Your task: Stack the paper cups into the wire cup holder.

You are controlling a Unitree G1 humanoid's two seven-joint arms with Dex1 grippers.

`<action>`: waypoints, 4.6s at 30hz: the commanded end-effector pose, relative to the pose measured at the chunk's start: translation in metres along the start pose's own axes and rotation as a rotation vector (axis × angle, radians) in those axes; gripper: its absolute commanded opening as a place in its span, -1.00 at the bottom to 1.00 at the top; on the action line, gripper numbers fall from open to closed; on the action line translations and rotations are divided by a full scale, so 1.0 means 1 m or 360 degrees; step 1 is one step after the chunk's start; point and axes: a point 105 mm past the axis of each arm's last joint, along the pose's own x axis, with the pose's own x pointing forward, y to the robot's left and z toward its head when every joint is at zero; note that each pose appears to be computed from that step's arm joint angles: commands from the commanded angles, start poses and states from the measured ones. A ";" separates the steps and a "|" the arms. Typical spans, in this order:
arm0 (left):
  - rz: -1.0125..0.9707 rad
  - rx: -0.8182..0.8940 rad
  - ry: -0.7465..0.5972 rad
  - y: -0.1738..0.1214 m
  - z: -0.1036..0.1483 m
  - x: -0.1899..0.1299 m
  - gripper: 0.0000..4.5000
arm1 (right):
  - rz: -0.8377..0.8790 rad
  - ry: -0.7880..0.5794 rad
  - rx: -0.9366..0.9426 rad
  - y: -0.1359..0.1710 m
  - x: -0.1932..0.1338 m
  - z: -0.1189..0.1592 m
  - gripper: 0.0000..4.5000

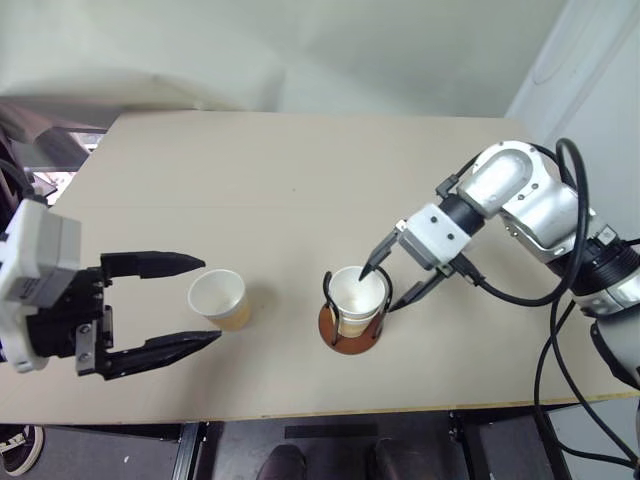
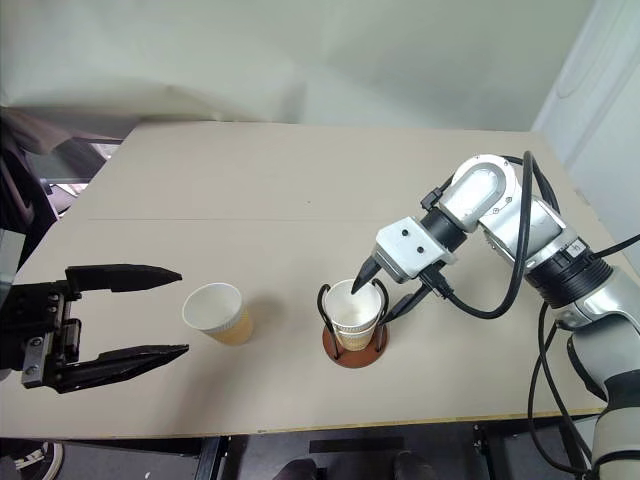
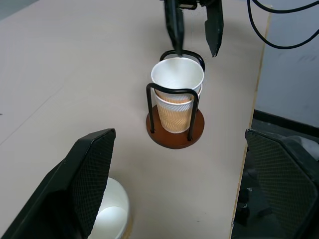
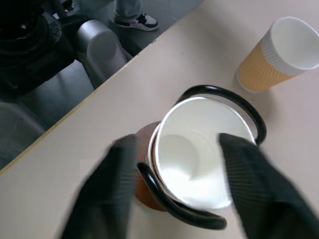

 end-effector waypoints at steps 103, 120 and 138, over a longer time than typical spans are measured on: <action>-0.0716 0.0494 -0.0166 0.012 0.018 0.159 -0.25 | -0.0989 -0.0665 0.0815 0.069 -0.063 0.032 0.84; -0.0685 0.0502 -0.0322 0.013 0.035 0.158 0.99 | -0.0991 -0.0652 0.0824 0.066 -0.061 0.027 0.84; -0.0397 0.0512 -0.0335 0.056 0.050 0.131 0.99 | -0.0985 -0.0591 0.0854 0.070 -0.061 0.019 0.84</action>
